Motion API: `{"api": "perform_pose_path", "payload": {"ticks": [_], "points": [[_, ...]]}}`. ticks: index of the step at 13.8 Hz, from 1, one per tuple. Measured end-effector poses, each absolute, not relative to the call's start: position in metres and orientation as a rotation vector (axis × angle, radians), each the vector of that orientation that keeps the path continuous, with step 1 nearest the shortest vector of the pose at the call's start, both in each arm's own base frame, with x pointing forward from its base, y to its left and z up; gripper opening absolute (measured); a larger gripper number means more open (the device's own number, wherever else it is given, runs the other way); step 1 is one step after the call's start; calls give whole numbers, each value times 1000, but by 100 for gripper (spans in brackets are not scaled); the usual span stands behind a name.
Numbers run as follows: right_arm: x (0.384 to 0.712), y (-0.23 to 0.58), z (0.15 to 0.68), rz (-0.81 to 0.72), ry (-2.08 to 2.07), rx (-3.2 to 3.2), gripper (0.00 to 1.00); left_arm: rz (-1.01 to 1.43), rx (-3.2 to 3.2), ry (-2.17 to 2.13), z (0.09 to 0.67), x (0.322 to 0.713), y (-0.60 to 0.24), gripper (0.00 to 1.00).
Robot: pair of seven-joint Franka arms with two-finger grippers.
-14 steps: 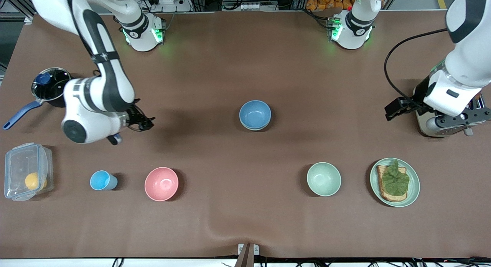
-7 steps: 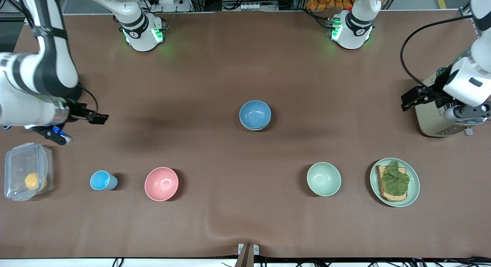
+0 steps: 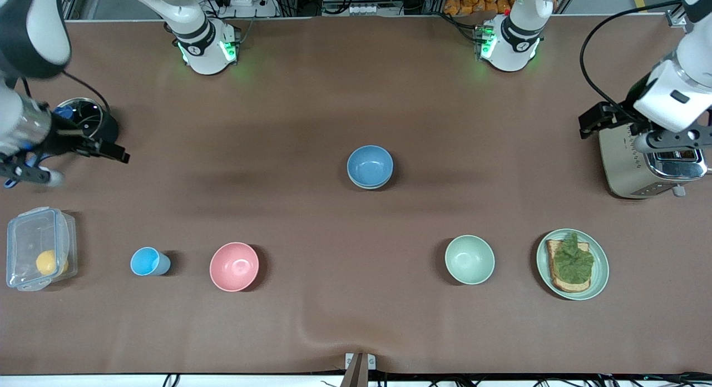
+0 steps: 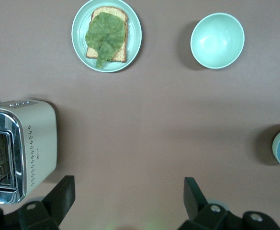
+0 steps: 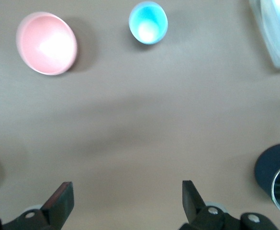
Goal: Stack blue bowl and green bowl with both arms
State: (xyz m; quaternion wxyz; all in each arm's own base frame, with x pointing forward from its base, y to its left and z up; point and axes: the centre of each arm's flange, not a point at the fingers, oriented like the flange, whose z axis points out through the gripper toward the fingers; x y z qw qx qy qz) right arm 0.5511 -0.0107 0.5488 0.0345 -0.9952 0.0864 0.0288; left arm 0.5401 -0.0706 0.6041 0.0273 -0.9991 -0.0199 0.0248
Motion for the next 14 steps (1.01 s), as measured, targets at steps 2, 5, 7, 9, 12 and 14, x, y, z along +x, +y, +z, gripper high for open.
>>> {"api": "perform_pose_path", "payload": {"ticks": [2,5,7,9,12,14], "points": [[547,5,586,-18,215,-3063,100,65,-3084,-73,606,537,-67,100],[547,10,594,-26,195,-3071,100,56,-3087,-95,608,538,-56,100],[551,4,586,-5,206,-3073,100,47,-3088,-98,609,539,-55,100],[553,1,581,6,172,-3101,100,30,-3091,-104,611,541,-53,100],[552,3,579,21,95,-3132,100,35,-3091,-105,609,544,-53,100],[551,3,581,33,84,-3136,100,41,-3091,-110,607,546,-51,100]]}}
